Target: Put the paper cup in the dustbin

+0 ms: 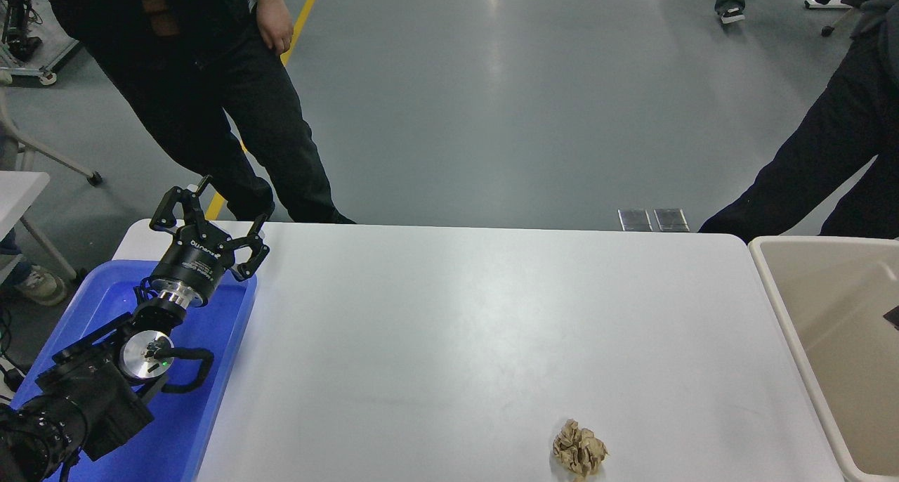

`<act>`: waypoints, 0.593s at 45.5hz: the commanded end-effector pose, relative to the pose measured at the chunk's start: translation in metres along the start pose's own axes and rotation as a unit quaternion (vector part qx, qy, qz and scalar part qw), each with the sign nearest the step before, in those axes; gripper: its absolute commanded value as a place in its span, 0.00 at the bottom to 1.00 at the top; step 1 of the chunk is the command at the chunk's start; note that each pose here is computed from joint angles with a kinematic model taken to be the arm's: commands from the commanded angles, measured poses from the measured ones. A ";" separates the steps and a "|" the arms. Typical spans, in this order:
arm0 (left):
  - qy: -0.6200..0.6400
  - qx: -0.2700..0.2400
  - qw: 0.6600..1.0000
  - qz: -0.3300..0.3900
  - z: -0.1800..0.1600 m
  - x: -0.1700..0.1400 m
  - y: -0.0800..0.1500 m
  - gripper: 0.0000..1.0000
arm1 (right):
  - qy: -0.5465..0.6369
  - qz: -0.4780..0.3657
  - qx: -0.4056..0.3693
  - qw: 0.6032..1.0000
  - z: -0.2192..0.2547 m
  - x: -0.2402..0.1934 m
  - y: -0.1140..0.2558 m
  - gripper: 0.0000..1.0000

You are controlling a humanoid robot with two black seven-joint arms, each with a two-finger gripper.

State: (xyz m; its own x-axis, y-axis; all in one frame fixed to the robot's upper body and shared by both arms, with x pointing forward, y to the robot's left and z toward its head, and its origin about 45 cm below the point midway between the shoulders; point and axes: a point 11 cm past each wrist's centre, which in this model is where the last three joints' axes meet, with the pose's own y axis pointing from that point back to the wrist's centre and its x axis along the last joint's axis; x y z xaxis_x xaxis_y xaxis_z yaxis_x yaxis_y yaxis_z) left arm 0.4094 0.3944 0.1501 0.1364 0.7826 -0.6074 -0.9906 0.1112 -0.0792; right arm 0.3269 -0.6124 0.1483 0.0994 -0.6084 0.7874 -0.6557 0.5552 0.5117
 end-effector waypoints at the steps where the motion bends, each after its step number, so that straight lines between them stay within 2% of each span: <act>1: 0.000 0.000 1.000 0.000 0.000 0.000 0.000 1.00 | -0.124 0.035 0.034 0.991 -0.026 0.032 0.000 0.99; 11: 0.000 0.000 1.000 0.000 0.000 0.000 0.000 1.00 | -0.202 0.045 0.086 0.974 -0.071 0.065 0.005 0.99; 27: 0.000 0.000 1.000 0.000 0.000 0.000 0.000 1.00 | -0.358 -0.003 0.186 0.915 -0.140 0.067 0.017 0.99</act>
State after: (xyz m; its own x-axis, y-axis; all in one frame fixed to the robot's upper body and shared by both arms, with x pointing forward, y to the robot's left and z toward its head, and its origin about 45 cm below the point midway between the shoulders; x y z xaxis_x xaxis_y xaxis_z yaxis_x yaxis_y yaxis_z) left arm 0.4094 0.3942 0.1501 0.1367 0.7826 -0.6073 -0.9906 0.1118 -0.0790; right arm 0.3989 -0.5907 0.2295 -0.2764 -0.8211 0.4993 -0.8097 0.4788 0.3392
